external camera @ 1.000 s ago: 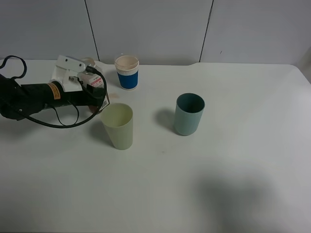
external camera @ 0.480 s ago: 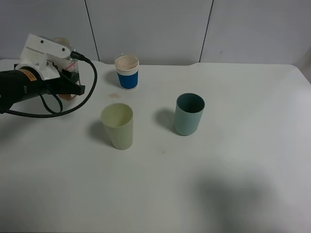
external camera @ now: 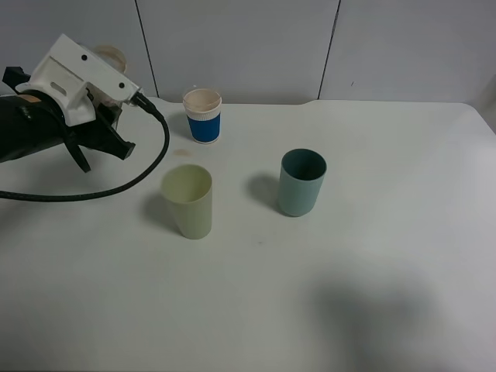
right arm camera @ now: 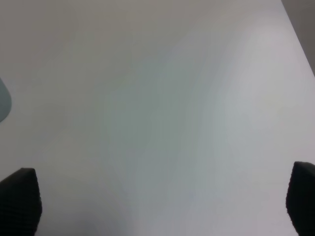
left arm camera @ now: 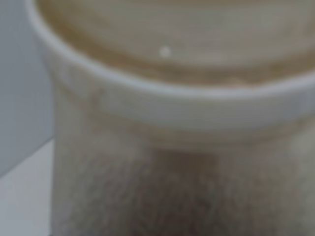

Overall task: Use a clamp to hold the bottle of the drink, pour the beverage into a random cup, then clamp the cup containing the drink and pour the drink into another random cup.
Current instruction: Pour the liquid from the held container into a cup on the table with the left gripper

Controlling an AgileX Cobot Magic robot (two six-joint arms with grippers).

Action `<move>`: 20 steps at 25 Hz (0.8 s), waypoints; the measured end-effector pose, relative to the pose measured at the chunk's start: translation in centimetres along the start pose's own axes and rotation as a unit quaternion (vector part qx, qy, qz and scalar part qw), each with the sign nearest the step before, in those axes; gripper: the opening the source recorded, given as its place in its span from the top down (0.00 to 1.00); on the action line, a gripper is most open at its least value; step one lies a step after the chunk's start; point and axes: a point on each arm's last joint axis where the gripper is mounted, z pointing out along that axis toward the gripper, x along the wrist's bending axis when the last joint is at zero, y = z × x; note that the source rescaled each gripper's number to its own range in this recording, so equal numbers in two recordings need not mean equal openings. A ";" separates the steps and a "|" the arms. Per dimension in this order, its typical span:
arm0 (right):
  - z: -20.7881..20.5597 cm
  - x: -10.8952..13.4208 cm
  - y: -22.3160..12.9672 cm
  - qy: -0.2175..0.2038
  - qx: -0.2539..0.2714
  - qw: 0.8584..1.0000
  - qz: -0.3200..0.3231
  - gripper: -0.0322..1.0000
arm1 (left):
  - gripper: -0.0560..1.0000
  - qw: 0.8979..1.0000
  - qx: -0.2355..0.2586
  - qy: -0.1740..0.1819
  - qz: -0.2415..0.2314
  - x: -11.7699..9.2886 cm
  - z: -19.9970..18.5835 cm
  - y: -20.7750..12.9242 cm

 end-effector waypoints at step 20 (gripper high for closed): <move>0.0 0.0 0.0 0.000 0.000 1.000 0.000 0.00 | 0.93 0.954 0.034 0.014 0.297 -5.1 -3.7 1.5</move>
